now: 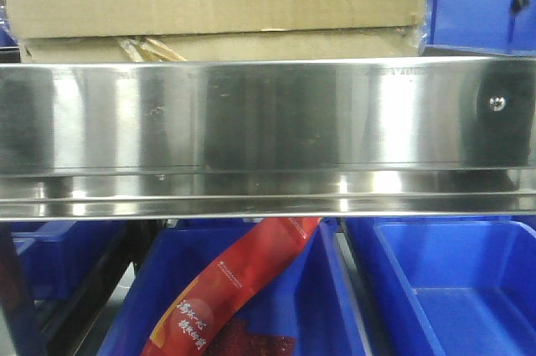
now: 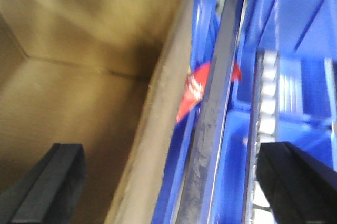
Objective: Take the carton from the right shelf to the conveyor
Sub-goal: 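Clamp the carton's side walls with both grippers, then lift the carton off the shelf with both grippers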
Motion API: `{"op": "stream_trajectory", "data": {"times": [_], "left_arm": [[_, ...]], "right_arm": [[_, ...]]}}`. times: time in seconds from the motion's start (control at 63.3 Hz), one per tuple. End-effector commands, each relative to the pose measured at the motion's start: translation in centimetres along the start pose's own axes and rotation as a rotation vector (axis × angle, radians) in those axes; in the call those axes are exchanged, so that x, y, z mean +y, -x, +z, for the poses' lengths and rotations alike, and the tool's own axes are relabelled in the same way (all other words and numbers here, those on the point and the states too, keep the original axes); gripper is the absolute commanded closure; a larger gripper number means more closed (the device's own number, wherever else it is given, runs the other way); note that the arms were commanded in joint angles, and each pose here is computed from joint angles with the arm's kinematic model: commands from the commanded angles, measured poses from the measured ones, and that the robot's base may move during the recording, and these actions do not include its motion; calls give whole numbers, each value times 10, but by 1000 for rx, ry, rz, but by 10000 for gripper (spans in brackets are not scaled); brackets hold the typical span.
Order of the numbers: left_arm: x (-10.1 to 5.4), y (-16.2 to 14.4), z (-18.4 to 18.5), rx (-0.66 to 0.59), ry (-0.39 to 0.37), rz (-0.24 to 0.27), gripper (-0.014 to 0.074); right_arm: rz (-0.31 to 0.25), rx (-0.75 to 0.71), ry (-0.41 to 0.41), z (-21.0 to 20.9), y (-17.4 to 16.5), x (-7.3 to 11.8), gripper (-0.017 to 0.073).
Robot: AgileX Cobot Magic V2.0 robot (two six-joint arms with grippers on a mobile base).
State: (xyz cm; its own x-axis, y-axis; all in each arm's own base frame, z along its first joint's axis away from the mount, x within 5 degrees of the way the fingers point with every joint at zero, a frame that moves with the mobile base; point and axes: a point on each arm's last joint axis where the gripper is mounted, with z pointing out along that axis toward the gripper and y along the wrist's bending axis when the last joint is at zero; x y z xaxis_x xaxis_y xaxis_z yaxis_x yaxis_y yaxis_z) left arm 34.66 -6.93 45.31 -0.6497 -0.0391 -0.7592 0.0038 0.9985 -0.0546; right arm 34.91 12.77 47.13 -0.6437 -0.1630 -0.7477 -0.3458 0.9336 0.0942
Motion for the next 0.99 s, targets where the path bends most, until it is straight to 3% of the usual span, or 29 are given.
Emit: {"op": "stream_trajectory", "data": {"times": [0.0,0.126,0.442,0.521,0.569,0.726,0.774,0.837,0.979], "left_arm": [[-1,3,6,-20,-4,3,127],[-3,1,21,6,0,7,127],[-5,-2,39,43,9,13,130],[-5,-3,40,45,9,14,158],[-5,-3,40,45,9,14,201],[-5,-3,40,50,13,15,533],[-4,-3,40,50,13,15,640],[-4,-3,40,51,15,17,590],[-3,-5,38,72,31,21,603]], "right_arm": [[7,-41,22,6,5,3,21],[28,-34,58,25,5,4,21],[35,36,55,57,-1,2,33],[35,55,53,63,-3,1,125],[35,59,53,63,-3,1,228],[35,68,52,63,-4,1,664],[35,73,52,63,-4,1,625],[34,79,51,63,-5,1,619],[29,84,40,58,-5,0,629]]}}
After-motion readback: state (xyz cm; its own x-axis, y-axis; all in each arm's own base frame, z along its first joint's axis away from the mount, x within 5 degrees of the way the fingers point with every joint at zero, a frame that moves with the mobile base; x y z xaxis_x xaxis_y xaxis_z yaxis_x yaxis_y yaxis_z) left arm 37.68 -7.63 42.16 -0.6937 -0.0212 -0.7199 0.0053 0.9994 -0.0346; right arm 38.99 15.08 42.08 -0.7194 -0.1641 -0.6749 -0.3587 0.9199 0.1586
